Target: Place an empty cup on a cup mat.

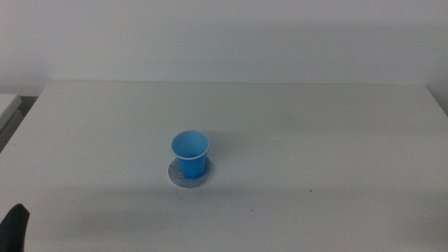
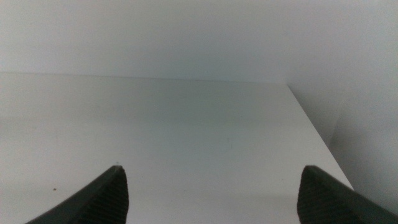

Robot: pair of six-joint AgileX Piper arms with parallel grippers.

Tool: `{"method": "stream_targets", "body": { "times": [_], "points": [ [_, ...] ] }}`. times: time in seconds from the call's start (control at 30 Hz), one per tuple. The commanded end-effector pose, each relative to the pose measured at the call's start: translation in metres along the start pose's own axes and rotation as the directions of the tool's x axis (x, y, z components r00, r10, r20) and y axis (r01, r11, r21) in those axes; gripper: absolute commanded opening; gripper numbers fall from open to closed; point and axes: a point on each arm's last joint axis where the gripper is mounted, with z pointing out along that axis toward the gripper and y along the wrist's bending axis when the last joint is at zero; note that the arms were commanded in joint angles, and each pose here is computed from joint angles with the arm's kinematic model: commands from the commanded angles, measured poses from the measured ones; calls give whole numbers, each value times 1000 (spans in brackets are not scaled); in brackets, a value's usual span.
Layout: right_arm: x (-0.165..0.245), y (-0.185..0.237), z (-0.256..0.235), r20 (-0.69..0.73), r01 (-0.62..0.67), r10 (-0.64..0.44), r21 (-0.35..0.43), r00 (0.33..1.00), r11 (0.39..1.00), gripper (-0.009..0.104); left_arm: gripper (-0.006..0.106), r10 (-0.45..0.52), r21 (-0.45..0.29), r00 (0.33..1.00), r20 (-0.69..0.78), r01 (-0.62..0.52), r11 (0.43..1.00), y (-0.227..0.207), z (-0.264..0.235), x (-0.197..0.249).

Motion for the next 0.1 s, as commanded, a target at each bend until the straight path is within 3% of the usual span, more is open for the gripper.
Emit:
{"method": "stream_targets", "body": {
  "times": [0.0,0.07],
  "points": [
    [0,0,0,8,11,-11,0,1000,1000,93,94,-12,2,1000,20,12,1000,0,0,-2],
    [0,0,0,8,11,-11,0,1000,1000,93,94,-12,2,1000,20,12,1000,0,0,-2]
  ]
}}
